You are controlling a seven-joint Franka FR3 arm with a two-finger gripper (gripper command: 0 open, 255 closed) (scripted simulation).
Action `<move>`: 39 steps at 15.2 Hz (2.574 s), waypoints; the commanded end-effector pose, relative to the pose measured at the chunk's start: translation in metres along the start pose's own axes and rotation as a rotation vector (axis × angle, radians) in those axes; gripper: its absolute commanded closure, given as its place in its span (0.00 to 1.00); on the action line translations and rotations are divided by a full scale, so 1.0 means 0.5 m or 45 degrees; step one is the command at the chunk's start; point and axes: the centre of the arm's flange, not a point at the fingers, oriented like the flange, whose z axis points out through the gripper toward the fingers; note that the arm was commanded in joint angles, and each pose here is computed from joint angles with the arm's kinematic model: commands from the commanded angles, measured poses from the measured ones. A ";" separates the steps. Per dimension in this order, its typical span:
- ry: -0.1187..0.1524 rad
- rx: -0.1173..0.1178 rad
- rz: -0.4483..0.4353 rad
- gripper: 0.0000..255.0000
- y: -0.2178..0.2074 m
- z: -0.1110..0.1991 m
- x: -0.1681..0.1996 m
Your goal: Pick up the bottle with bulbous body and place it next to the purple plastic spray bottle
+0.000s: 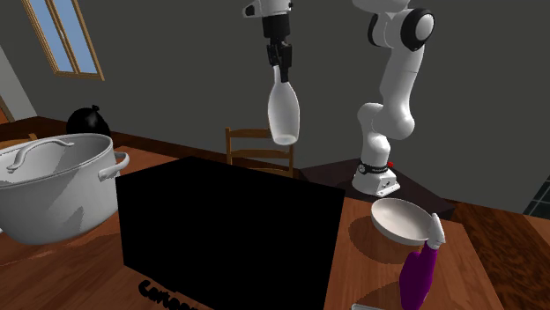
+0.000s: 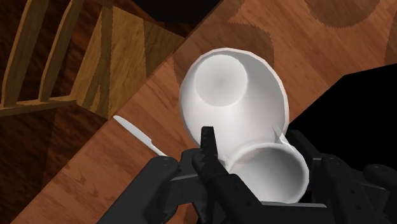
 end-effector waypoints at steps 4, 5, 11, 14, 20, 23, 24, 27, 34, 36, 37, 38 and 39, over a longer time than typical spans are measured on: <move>0.000 0.000 0.000 1.00 0.000 -0.051 -0.006; 0.000 0.000 0.000 1.00 0.000 -0.061 -0.007; 0.000 0.000 0.000 1.00 0.001 -0.124 -0.015; 0.000 0.000 0.000 1.00 -0.045 -0.125 -0.042; 0.000 0.000 0.000 1.00 -0.182 -0.117 -0.122; 0.000 0.000 0.000 1.00 -0.250 -0.112 -0.161; 0.000 0.000 0.000 1.00 -0.273 -0.111 -0.175; 0.000 0.000 0.000 1.00 -0.341 -0.107 -0.214; 0.000 0.000 0.000 1.00 -0.500 -0.097 -0.307; 0.000 0.000 0.000 1.00 -0.546 -0.094 -0.334; 0.000 0.000 0.000 1.00 -0.569 -0.092 -0.347; 0.000 0.000 0.000 1.00 -0.592 -0.091 -0.360; 0.000 0.000 0.000 1.00 -0.614 -0.089 -0.374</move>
